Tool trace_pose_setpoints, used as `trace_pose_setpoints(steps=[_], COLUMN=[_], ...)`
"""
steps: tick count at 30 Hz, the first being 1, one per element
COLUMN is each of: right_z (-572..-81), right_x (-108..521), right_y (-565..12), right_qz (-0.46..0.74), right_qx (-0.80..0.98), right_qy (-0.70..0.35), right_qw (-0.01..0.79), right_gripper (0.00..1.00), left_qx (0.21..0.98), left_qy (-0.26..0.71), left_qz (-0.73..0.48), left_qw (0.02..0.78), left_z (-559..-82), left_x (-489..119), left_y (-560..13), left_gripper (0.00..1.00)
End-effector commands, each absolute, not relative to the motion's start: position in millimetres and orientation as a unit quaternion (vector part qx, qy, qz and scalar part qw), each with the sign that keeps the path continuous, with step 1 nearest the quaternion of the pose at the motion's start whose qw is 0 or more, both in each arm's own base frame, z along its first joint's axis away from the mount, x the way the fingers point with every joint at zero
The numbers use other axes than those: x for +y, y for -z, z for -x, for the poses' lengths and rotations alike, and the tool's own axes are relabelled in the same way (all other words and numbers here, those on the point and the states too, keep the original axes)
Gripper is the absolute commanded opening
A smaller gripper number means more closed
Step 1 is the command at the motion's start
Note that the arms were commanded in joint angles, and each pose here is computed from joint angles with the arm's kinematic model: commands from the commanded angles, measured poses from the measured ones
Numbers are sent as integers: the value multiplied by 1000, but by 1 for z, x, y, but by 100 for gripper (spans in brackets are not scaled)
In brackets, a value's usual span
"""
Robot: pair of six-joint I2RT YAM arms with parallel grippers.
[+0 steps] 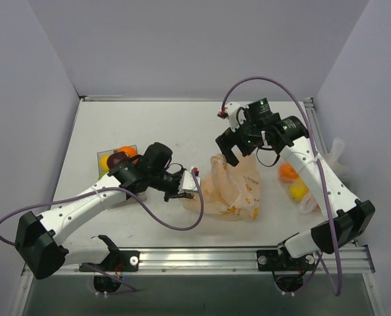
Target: Place the fake fruits into the plastic bag and tie a complex knot
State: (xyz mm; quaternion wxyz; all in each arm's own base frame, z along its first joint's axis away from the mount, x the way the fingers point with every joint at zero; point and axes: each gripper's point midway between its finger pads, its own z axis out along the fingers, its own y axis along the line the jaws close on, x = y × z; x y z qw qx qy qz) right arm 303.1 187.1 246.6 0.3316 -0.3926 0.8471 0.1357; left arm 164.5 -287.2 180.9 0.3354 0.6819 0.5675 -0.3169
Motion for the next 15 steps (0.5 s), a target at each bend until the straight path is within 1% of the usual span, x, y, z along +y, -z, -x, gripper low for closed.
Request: trace_pose_setpoints(steps=[1, 6, 9, 10, 11, 12, 15], right_z=[-278, -261, -267, -269, -269, -270, -248], right_x=[153, 144, 135, 131, 129, 131, 141], right_y=[-245, -264, -273, -276, -285, -294, -293], right_qz=[411, 398, 377, 358, 334, 326, 335], right_qx=[856, 855, 860, 866, 866, 863, 862], right_qy=[-90, -111, -104, -116, -162, -185, -228], right_qw=[301, 314, 328, 330, 335, 338, 305], right_gripper=[100, 100, 100, 100, 100, 100, 100], left_qx=[547, 548, 550, 549, 549, 549, 547], left_qy=[309, 306, 301, 300, 300, 300, 301], left_qz=[-691, -692, -692, -692, -692, -692, -690], left_qw=[357, 357, 358, 360, 361, 362, 366], left_z=[-166, -166, -168, -170, -171, -171, -173], left_x=[-288, -287, -287, -288, -288, -289, -291], left_y=[-202, -201, -200, -203, -204, -204, -209], left_gripper=[0, 0, 0, 0, 0, 0, 0])
